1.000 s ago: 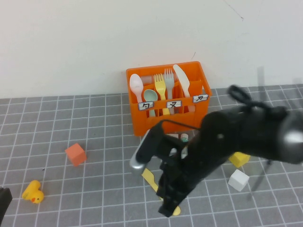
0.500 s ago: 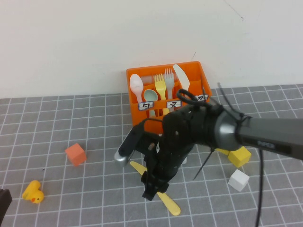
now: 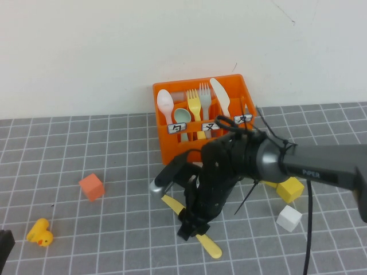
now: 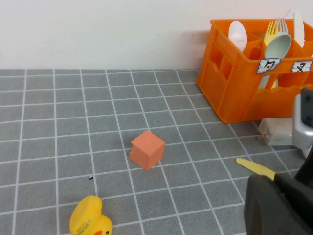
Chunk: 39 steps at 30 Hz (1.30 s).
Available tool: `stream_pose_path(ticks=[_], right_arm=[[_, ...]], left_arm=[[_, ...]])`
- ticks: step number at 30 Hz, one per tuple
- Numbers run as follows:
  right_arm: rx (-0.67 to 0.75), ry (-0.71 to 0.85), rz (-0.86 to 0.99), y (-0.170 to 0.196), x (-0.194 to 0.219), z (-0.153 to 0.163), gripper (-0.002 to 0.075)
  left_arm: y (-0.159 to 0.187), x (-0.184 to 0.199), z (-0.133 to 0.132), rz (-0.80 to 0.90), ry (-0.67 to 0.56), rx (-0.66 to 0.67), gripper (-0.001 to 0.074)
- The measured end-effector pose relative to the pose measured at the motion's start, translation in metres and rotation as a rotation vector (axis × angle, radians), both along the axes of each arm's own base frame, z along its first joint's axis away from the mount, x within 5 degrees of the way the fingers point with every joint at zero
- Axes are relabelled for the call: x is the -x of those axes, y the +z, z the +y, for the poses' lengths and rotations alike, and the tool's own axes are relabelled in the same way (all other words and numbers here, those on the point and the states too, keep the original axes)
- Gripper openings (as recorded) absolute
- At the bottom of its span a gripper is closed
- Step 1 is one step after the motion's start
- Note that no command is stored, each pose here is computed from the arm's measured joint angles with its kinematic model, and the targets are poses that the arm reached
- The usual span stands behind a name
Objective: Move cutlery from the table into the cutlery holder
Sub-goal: Pick up the knife
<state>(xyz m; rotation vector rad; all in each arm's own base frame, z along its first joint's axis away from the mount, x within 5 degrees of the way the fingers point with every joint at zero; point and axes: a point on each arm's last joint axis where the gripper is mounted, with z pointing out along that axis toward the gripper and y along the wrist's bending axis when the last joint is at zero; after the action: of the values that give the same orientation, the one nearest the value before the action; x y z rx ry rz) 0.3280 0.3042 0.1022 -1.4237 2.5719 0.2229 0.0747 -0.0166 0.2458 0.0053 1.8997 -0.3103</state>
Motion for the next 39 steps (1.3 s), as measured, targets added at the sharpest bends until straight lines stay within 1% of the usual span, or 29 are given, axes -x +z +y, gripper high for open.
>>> stream_pose_path(ticks=[4, 10, 15, 19, 22, 32, 39], right_arm=[[-0.014, -0.044, 0.033, -0.002, -0.003, -0.003, 0.0393], [-0.017, -0.050, 0.042, -0.004, -0.004, -0.002, 0.0393], [0.007, -0.016, 0.034, -0.004, -0.002, -0.002, 0.0386], [0.019, 0.009, 0.024, -0.005, -0.003, -0.002, 0.0339], [0.022, 0.020, 0.020, -0.005, -0.003, -0.003, 0.0324], [0.019, 0.031, 0.016, -0.005, -0.001, 0.000, 0.0319], [0.049, 0.097, -0.027, -0.006, 0.006, 0.009, 0.0319]], left_arm=[[0.000, 0.000, 0.000, 0.002, 0.000, -0.001, 0.0000], [0.000, 0.000, 0.000, 0.001, 0.001, -0.002, 0.0000], [0.000, 0.000, 0.000, 0.001, 0.001, -0.002, 0.0000], [0.000, 0.000, 0.000, 0.001, 0.001, -0.004, 0.0000], [0.000, 0.000, 0.000, 0.001, 0.001, -0.004, 0.0000], [0.000, 0.000, 0.000, 0.001, 0.001, -0.004, 0.0000], [0.000, 0.000, 0.000, 0.001, 0.001, -0.004, 0.0000]])
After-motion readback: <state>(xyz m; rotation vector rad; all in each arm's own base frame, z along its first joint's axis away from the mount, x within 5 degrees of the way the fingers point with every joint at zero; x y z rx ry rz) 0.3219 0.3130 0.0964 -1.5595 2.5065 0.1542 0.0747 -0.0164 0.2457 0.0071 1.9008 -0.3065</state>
